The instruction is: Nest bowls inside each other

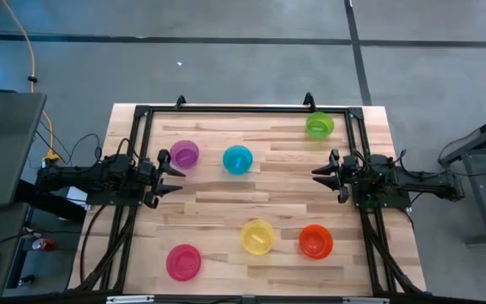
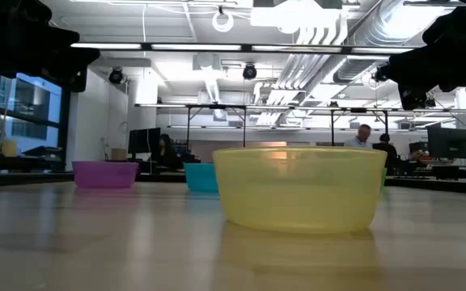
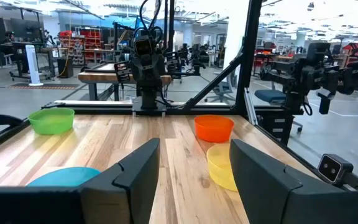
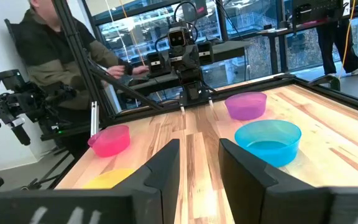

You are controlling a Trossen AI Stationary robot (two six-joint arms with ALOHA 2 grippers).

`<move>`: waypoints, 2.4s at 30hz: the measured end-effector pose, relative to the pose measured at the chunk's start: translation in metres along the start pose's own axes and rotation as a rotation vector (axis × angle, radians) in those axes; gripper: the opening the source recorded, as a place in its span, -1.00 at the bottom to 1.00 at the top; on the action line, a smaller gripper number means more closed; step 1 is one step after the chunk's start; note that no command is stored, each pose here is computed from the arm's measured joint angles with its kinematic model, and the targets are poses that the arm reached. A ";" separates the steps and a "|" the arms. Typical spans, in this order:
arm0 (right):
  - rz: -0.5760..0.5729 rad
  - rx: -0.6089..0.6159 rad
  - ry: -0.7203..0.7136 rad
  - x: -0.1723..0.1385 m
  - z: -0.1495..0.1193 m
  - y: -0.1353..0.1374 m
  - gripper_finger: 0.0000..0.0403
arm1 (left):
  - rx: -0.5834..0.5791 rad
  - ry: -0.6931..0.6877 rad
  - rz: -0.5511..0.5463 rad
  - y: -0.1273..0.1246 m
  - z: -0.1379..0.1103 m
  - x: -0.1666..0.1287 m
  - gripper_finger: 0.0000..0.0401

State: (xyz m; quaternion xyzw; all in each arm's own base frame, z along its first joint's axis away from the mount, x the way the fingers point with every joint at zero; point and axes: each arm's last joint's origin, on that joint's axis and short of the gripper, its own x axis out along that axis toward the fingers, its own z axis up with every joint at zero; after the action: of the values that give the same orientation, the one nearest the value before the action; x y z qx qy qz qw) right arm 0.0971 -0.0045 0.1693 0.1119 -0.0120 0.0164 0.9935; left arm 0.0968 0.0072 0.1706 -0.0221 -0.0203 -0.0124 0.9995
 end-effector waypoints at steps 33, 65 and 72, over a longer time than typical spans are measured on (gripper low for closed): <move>0.000 0.000 0.000 0.000 0.000 0.000 -0.50 | 0.000 0.000 0.000 0.000 0.000 0.000 -0.08; 0.004 0.095 -0.010 0.000 0.001 0.000 -0.50 | -0.053 -0.040 -0.003 0.000 0.004 0.000 -0.08; 0.029 0.444 -0.060 0.000 0.006 0.001 -0.50 | -0.384 -0.226 -0.060 -0.001 0.022 -0.003 -0.08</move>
State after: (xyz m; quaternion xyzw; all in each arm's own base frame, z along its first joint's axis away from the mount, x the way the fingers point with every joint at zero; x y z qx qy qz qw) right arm 0.0967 -0.0044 0.1756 0.3283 -0.0391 0.0297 0.9433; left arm 0.0932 0.0067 0.1928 -0.2124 -0.1301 -0.0430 0.9675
